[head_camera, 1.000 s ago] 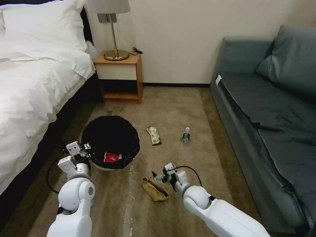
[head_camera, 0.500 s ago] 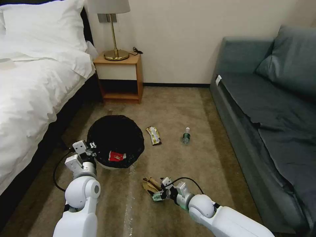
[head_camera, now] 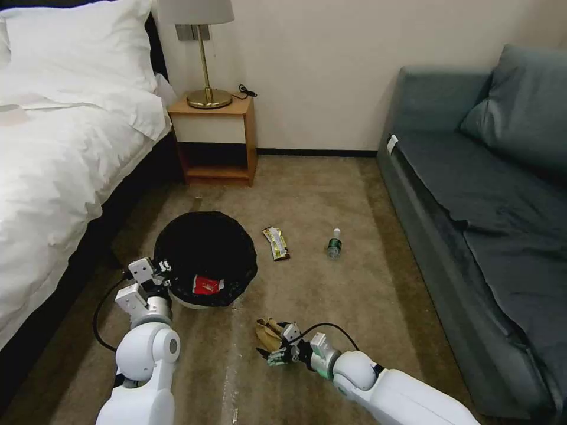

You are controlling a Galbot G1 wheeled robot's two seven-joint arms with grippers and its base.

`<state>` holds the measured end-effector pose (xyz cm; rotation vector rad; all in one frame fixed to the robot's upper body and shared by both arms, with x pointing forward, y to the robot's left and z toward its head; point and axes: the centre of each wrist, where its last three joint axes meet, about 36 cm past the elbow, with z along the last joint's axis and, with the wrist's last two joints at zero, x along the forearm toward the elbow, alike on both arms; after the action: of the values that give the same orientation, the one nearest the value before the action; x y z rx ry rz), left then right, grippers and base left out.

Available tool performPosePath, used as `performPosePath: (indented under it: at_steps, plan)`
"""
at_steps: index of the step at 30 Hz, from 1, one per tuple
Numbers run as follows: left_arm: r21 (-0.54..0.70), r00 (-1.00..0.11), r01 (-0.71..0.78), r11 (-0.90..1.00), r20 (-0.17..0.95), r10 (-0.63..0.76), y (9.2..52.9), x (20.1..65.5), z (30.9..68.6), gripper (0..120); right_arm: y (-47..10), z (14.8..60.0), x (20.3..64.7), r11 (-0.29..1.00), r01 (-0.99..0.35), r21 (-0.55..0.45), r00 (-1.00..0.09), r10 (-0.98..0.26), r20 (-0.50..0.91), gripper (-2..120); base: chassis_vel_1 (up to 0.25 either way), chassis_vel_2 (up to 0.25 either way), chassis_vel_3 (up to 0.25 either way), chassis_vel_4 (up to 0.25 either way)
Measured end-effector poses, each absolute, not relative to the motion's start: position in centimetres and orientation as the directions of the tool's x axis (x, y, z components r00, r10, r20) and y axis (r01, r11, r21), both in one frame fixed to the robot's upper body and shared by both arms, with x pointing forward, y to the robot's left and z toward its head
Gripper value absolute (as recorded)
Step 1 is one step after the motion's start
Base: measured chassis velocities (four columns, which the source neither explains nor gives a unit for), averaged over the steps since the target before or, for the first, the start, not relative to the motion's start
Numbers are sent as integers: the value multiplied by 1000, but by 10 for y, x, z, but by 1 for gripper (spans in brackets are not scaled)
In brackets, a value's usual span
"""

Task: Pick up the trash bin, then pick up the garbage on the floor and place it into the trash bin.

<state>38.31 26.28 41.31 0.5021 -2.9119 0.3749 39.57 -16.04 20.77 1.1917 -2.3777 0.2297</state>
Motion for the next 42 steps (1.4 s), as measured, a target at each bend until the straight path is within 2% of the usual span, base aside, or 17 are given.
performPosePath:
  at_steps: [19,21,23,24,26,28,30,31,33,36,37,39,42]
  plan:
    - [-215,-927,-357,909,197,-318,265,379,414,4,-170,156,396,664,-746,57,-550,-661,510,100,0,0,0,0]
    - [-214,-927,-359,908,196,-320,266,379,414,4,-173,153,394,666,-743,58,-550,-659,513,96,0,0,0,0]
    - [-214,-926,-362,908,194,-323,267,379,414,4,-176,148,390,671,-739,60,-553,-655,514,87,0,0,0,0]
    - [-214,-926,-362,908,194,-323,267,379,414,4,-176,148,390,671,-739,60,-553,-655,514,87,0,0,0,0]
    - [-214,-926,-363,907,192,-325,267,380,414,4,-180,146,387,673,-737,59,-555,-653,516,74,0,0,0,0]
    - [-215,-926,-363,907,192,-325,267,380,414,4,-181,145,386,673,-737,58,-555,-652,516,73,0,0,0,0]
    - [-216,-926,-363,906,191,-325,267,381,414,4,-182,145,387,672,-738,55,-556,-652,515,59,0,0,0,0]
    - [-216,-926,-363,906,191,-325,267,381,414,4,-182,145,387,672,-738,55,-556,-652,515,59,0,0,0,0]
    - [-216,-925,-366,905,191,-328,268,382,413,4,-179,147,391,672,-739,52,-560,-654,508,48,0,0,0,0]
    - [-217,-925,-366,905,190,-329,267,382,413,4,-178,148,393,672,-739,50,-563,-656,503,44,0,0,0,0]
    - [-218,-926,-365,905,190,-328,267,382,413,4,-178,149,396,673,-738,47,-566,-656,499,36,0,0,0,0]
    - [-221,-926,-366,904,187,-329,266,383,414,4,-179,149,396,672,-739,43,-568,-656,497,28,0,0,0,0]
    - [-221,-925,-369,903,185,-332,267,383,414,4,-180,149,395,672,-739,42,-568,-656,498,21,0,0,0,0]
